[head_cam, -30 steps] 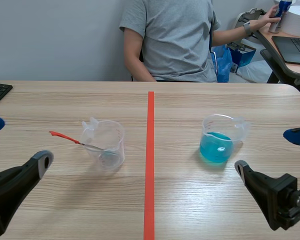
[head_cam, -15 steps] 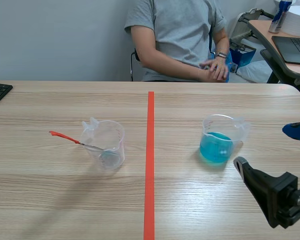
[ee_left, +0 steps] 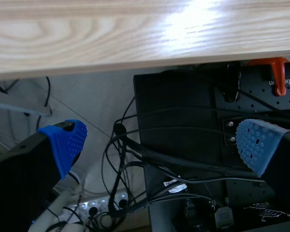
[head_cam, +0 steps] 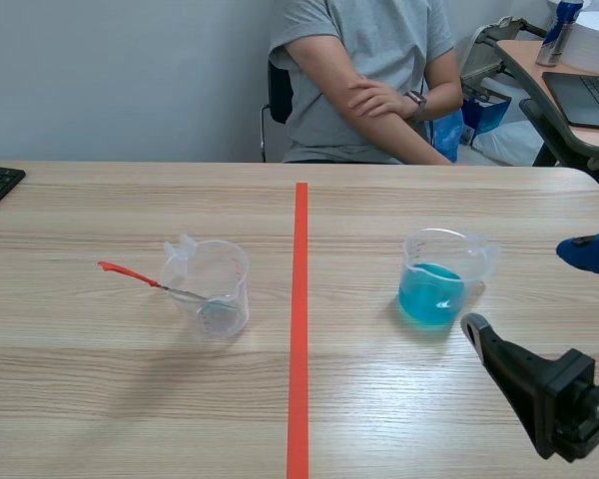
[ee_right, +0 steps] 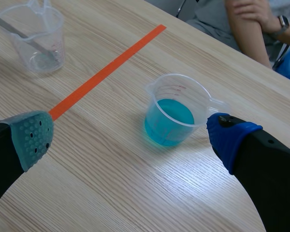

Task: Do the redox reaction experiment.
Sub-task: 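Lift the metal plate out of the left beaker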

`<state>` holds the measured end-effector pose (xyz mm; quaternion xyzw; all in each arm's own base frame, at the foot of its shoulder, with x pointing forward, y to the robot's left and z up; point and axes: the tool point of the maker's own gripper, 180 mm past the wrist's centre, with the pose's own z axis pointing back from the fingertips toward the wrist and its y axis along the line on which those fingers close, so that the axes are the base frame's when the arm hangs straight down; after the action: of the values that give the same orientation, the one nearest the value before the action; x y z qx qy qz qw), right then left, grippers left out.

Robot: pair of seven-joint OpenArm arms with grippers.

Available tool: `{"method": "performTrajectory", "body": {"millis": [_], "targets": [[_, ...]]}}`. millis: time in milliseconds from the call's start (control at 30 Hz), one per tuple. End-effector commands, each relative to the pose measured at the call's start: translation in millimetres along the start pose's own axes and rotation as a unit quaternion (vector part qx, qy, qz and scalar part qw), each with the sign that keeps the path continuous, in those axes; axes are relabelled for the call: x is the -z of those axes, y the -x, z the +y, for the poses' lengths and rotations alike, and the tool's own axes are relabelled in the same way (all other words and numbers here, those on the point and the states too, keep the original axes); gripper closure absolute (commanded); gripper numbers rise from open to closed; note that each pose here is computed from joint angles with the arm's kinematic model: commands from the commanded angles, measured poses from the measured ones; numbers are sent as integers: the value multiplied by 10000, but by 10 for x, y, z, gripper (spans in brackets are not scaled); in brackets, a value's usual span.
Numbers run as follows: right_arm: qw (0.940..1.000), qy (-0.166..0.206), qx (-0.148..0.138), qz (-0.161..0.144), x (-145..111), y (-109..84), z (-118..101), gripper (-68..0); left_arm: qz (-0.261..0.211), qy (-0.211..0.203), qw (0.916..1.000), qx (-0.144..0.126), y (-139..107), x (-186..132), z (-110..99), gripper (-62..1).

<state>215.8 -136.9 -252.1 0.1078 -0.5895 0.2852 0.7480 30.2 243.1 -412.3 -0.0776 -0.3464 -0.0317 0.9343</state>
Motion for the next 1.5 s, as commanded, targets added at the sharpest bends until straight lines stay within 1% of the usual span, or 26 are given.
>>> {"method": "performTrajectory", "body": {"millis": [0, 133, 233, 500, 667, 900, 1167, 1400, 1467], "targets": [[9997, -80, -118, -222, 30, -129, 16, -679, -126, 55, 9999, 0, -68, 50, -20, -623], [9991, -293, -186, -250, 78, -142, 125, -679, 3, 23, 10000, -71, 50, 155, 17, -623], [9975, -496, -308, -396, 138, -205, 223, -679, 83, -23, 9999, -132, 132, 223, 58, -623], [9896, -1027, -696, -733, 298, -355, 517, -679, 307, -251, 9987, -319, 353, 322, 207, -623], [9818, -1355, -939, -938, 407, -454, 729, -679, 458, -378, 9972, -446, 499, 330, 263, -623], [9667, -1824, -1254, -1282, 549, -634, 1047, -679, 653, -481, 9951, -563, 674, 274, 288, -623], [9559, -2100, -1377, -1520, 735, -813, 1288, -679, 661, -501, 9949, -569, 680, 279, 304, -623], [9505, -2348, -1339, -1529, 982, -832, 1518, -679, 646, -502, 9950, -566, 670, 287, 306, -623], [9481, -2428, -1360, -1538, 1060, -834, 1596, -679, 644, -502, 9951, -566, 669, 288, 306, -623]]}}
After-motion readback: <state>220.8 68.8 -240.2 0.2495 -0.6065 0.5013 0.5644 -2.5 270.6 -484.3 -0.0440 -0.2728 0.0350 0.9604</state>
